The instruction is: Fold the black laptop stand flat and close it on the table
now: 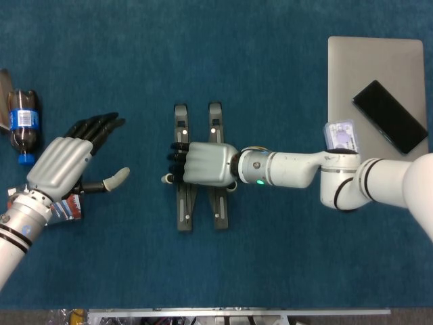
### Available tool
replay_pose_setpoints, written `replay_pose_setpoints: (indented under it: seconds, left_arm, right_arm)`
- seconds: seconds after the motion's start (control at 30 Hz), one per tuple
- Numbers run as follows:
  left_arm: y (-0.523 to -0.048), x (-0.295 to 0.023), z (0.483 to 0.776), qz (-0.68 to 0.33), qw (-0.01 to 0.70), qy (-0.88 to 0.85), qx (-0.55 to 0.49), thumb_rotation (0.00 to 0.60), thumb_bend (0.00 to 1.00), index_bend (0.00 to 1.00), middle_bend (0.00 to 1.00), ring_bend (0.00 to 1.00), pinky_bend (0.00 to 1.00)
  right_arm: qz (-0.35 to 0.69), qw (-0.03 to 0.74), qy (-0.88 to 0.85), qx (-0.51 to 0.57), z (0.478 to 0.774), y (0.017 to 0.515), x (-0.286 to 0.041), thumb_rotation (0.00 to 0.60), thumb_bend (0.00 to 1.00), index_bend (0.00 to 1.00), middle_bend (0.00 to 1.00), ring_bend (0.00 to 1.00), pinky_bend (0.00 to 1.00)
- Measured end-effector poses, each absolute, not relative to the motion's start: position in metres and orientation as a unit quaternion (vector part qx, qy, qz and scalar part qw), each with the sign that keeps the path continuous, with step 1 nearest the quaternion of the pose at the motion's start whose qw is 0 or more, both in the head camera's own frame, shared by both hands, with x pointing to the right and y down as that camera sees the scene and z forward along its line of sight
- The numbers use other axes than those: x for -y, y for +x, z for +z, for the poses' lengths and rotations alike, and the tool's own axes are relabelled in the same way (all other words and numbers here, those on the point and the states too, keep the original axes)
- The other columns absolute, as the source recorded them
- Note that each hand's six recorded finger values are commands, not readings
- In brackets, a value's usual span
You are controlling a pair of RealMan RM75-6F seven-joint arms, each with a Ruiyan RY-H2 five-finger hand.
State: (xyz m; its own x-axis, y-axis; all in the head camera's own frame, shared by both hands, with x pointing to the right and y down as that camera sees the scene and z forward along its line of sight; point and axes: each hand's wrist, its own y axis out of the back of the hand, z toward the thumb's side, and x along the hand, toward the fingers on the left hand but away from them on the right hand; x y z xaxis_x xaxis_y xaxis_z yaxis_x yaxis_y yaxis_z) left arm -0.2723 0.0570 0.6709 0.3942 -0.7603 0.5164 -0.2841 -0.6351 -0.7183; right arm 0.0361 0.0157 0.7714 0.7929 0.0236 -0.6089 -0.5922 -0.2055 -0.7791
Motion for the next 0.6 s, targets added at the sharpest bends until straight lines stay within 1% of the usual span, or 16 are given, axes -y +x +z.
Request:
replay_pose_setpoints:
  seconds: [0.3,0.47,0.6]
  left_arm:
    - [-0.2722,-0.0581,0.6716,-0.439,0.263,-0.793,-0.330,0.126,0.25,0.00,0.02,0.00,0.06]
    - [-0.2717,-0.0585,0.6725,-0.438,0.258,-0.795,-0.331,0.130,0.25,0.00,0.02,0.00,0.06]
    - [-0.2712,-0.0588,0.6733,-0.438,0.255,-0.796,-0.330,0.126,0.25,0.00,0.02,0.00,0.06]
  right_arm:
    - [0.253,0.595,-0.740,-0.183,0.7726,0.0370,-0.0166,0.600,0.00,0.00,0.34,0.10,0.00]
    - [0.253,0.595,-0.742,-0.178,0.7735,0.0381,-0.0160,0.600,0.01,0.00,0.41,0.17,0.00]
    - [0.254,0.592,-0.745,-0.172,0.7732,0.0388,-0.0145,0.600,0.01,0.00,0.45,0.21,0.00]
